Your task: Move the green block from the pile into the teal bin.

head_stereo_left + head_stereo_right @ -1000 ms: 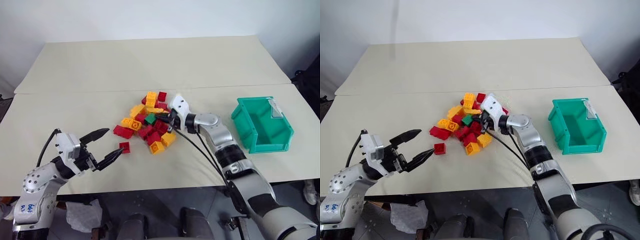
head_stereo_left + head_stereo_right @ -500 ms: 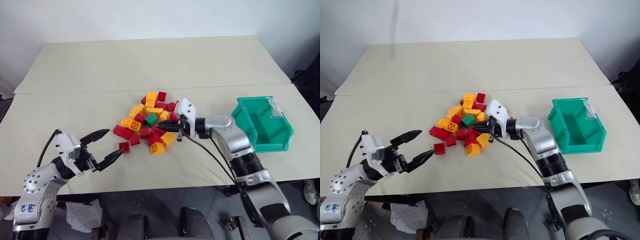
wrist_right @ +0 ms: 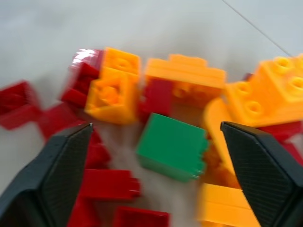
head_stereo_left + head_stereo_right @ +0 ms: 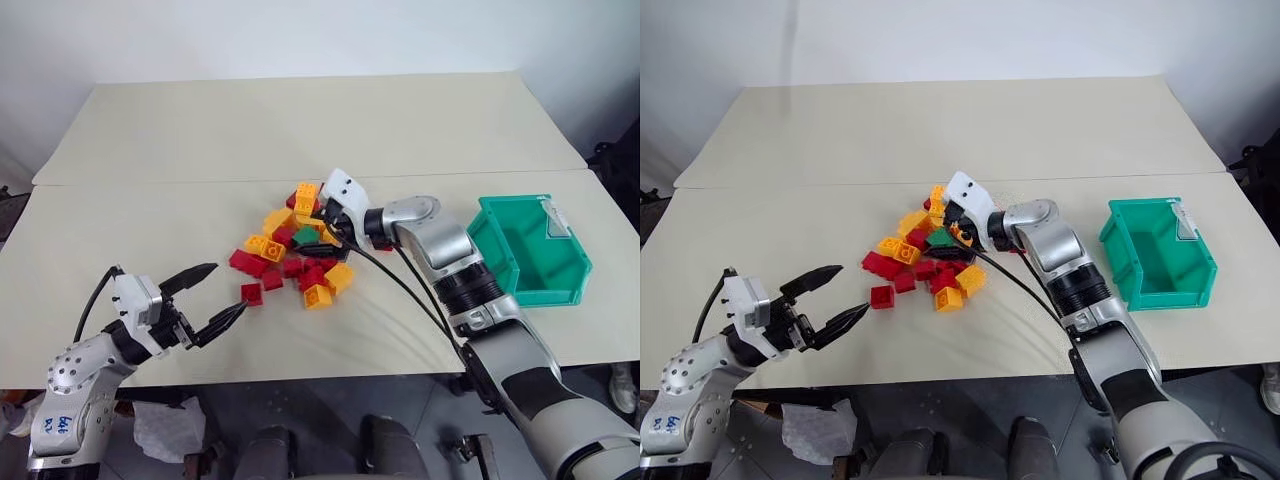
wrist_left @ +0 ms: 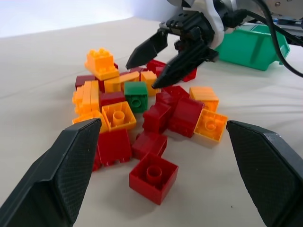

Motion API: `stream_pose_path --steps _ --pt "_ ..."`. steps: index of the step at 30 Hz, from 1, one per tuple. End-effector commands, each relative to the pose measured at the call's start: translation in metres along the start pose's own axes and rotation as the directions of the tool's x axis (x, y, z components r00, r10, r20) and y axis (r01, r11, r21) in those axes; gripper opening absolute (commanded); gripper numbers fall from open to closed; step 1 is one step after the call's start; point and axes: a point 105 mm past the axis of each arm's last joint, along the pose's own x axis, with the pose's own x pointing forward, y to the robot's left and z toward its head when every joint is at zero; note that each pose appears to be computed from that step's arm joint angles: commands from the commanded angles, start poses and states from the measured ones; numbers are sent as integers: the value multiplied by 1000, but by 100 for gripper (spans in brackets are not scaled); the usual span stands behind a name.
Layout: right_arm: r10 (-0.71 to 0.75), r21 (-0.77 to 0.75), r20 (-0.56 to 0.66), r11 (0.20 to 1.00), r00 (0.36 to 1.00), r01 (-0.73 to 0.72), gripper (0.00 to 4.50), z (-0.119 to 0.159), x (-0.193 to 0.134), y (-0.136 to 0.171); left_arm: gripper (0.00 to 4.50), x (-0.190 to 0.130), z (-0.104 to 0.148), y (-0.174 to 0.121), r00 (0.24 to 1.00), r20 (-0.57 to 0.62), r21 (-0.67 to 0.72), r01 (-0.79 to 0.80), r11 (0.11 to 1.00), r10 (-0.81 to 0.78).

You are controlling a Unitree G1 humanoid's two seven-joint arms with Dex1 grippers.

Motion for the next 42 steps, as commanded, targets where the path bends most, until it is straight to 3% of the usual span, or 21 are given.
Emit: stream_pose_path --steps 1,5,12,20,30,42 --pt "-13 -22 12 1000 1000 13 444 11 3 -1 450 0 7 -3 1000 23 30 -7 1000 6" --pt "15 61 5 998 1000 -15 444 10 12 12 450 1 7 -3 1000 26 28 -6 1000 5" --pt "-88 87 -51 992 995 93 444 0 21 6 450 3 9 -2 1000 29 31 1 1000 -2" --pt "-89 24 -135 995 987 93 444 -9 21 11 450 5 10 -2 999 34 37 6 999 -8" --pt "-67 5 -146 998 987 69 444 -10 12 27 450 4 10 -1 999 37 36 -6 999 4" --pt "-146 139 -179 975 973 172 444 -25 19 6 450 7 8 -4 999 41 22 -1 1000 0"
